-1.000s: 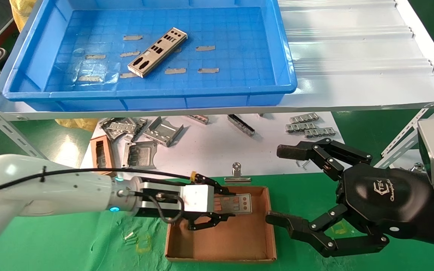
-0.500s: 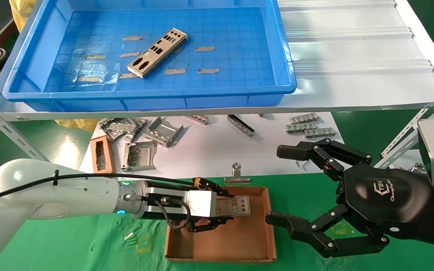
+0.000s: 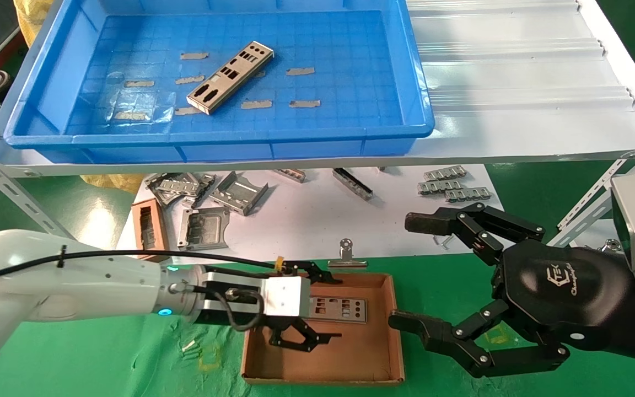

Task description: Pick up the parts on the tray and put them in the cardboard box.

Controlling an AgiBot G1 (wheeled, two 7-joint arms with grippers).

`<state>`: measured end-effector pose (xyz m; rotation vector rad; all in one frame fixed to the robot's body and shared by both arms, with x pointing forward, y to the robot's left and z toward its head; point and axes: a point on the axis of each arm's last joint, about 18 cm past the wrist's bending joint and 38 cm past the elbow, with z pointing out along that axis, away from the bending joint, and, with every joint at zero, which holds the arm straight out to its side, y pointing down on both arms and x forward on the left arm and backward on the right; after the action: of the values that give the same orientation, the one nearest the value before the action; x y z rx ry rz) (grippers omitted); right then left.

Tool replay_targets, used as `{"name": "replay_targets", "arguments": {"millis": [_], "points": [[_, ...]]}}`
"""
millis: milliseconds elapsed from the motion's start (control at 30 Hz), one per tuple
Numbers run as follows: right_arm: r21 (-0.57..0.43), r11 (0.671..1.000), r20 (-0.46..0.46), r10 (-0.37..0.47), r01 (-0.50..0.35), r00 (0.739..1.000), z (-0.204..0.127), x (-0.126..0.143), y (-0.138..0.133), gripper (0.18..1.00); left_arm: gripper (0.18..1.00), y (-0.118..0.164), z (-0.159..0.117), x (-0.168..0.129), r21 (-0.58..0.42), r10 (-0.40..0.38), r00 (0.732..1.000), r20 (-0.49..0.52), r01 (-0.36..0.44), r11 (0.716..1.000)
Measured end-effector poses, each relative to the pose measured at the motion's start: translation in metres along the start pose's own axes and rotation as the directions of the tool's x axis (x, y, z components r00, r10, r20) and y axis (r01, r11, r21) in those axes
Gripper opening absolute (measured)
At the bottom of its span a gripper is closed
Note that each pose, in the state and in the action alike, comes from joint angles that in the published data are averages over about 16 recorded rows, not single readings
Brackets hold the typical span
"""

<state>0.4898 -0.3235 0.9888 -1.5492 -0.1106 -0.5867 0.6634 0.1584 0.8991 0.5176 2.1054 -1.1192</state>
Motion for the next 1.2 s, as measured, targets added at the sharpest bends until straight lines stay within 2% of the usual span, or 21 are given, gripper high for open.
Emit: {"name": "replay_targets", "arguments": {"millis": [233,433,733,1200], "points": [[0.0,1.0,0.0,0.0,0.0,1.0,0.0,0.0,0.0,1.0,0.811,-0.009,-0.02,0.011,0.107,-0.165,0.984,-0.06,0.171,0.979],[0.0,1.0,0.0,0.0,0.0,1.0,0.0,0.0,0.0,1.0,0.904,-0.013,-0.03,0.016,0.156,-0.246,0.965,-0.094,0.259,0.953],[0.0,1.0,-0.001,0.0,0.0,1.0,0.0,0.0,0.0,1.0,0.984,-0.015,-0.037,0.017,0.179,-0.263,0.961,-0.088,0.275,0.945],[0.0,1.0,0.0,0.0,0.0,1.0,0.0,0.0,0.0,1.0,1.001,-0.025,-0.074,0.022,0.274,-0.32,0.946,-0.054,0.322,0.906]]}}
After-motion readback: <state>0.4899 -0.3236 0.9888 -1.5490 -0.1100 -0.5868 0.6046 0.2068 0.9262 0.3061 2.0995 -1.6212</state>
